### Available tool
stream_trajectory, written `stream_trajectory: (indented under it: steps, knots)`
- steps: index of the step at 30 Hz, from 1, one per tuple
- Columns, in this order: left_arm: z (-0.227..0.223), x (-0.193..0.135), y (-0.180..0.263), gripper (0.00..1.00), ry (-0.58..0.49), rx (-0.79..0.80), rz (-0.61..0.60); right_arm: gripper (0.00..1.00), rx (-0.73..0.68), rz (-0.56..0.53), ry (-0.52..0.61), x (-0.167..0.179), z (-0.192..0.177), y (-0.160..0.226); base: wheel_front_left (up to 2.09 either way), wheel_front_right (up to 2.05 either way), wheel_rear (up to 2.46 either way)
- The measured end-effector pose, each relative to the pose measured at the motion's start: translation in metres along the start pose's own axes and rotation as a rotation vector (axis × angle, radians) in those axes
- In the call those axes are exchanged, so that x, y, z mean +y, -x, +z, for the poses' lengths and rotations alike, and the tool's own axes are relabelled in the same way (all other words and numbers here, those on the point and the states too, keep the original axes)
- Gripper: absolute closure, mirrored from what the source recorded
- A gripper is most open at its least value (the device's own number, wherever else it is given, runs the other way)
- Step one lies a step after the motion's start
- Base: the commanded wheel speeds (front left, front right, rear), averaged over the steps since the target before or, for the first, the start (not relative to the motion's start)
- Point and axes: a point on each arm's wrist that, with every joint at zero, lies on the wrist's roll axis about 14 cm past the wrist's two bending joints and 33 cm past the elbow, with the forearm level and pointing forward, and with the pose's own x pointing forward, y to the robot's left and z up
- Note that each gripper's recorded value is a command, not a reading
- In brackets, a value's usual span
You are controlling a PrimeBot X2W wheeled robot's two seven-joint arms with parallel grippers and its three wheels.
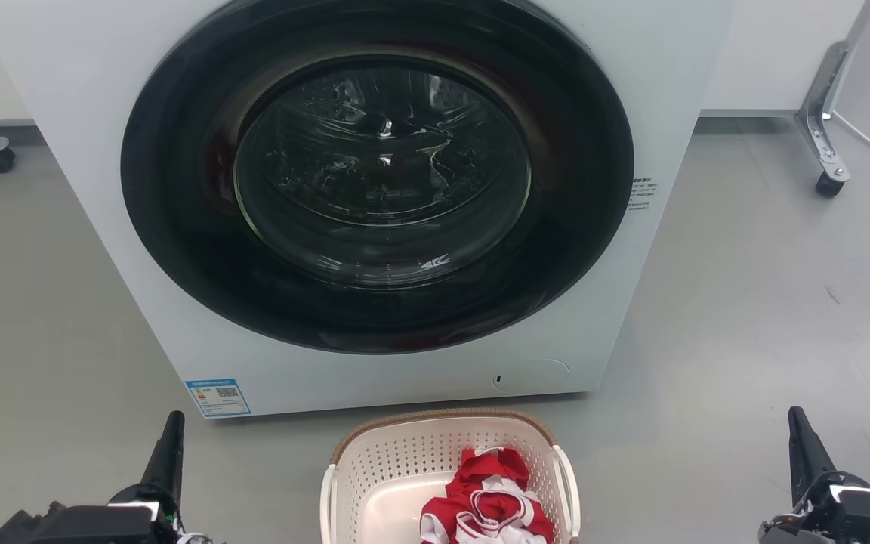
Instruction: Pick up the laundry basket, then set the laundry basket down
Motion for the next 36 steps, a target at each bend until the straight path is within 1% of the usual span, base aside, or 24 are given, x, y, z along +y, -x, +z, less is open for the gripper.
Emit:
stream_trajectory:
  steps: [36]
  knots:
    - [0.0000,0.0003,0.0000,1.00,0.001,0.000,0.001,1.00,0.000,0.000,0.000,-0.0001,-0.0001,0.0000,0.00,0.00,0.00]
